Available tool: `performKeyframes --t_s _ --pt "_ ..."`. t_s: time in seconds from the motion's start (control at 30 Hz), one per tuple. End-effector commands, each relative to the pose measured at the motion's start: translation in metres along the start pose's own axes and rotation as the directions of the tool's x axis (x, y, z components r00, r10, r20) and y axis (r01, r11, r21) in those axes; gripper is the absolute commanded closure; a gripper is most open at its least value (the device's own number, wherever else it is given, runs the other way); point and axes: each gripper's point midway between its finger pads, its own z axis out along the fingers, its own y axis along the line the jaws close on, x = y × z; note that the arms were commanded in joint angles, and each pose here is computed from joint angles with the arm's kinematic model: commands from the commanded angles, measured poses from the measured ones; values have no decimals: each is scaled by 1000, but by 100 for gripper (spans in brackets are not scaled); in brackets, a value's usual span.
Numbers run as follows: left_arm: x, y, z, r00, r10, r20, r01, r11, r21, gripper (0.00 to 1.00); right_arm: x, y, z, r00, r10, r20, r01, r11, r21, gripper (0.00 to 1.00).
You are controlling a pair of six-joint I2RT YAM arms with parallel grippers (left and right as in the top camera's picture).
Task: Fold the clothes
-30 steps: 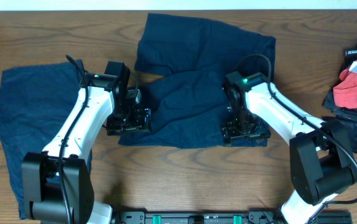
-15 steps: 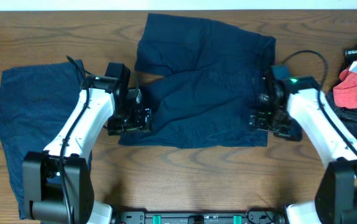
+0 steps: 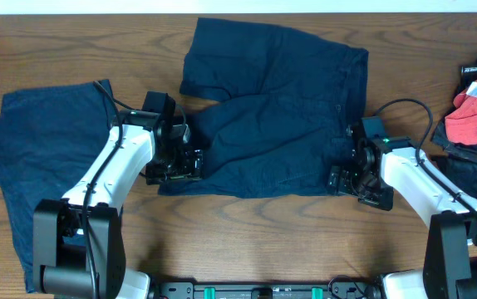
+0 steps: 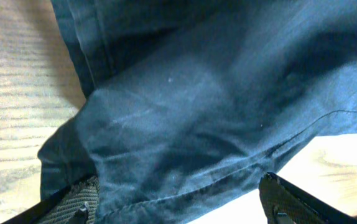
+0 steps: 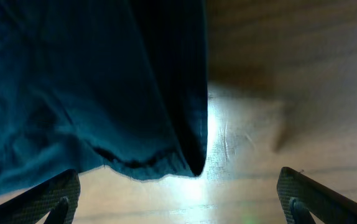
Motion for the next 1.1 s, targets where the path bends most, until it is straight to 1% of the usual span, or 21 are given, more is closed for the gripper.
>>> performKeyframes --t_s 0.0,0.2,0.27,0.37,0.43,0.53,0.57,0.6,0.67,0.7,0.73,0.83,0.93,1.07 --pt "-5 -4 -3 1000 13 25 -14 1000 16 16 -9 -1 -4 997 48 65 -49 999 23 1" --pt "-13 -5 -4 998 22 57 -23 1000 21 16 -32 -8 -7 972 150 181 -162 985 53 5" --pt "-14 -6 -4 998 23 63 -25 999 22 16 -40 -6 -8 960 180 213 -192 981 36 8" --pt "-15 -6 -4 997 25 68 -26 999 22 16 -48 -2 -10 944 220 247 -228 974 5 19" --pt "-15 -6 -4 997 25 68 -26 999 22 16 -54 1 -11 934 241 265 -246 969 -16 20" --pt "-16 -6 -4 997 26 70 -27 999 22 16 -58 2 -12 924 263 278 -264 964 -34 21" --pt "-16 -6 -4 997 26 72 -27 999 23 13 -58 2 -12 923 267 279 -268 963 -35 21" --pt "-17 -6 -4 997 27 76 -29 999 23 12 -58 2 -12 919 277 282 -279 960 -34 21" --pt "-19 -6 -4 996 29 83 -31 999 24 14 -59 -1 -12 908 302 291 -307 951 -29 22" --pt "-19 -6 -4 996 29 84 -31 999 24 18 -59 -3 -11 902 315 295 -321 947 -28 23" --pt "-20 -7 -4 996 30 86 -32 999 24 18 -58 -3 -10 899 324 295 -330 943 -31 25" --pt "-19 -6 -4 996 30 85 -32 999 24 19 -56 -4 -5 894 339 295 -344 938 -36 25" --pt "-19 -4 -2 996 30 87 -32 999 16 20 -53 -6 1 895 338 292 -344 939 -33 27" --pt "-17 1 4 996 29 88 -29 1000 -2 23 -51 -7 8 890 346 297 -350 936 -41 34"
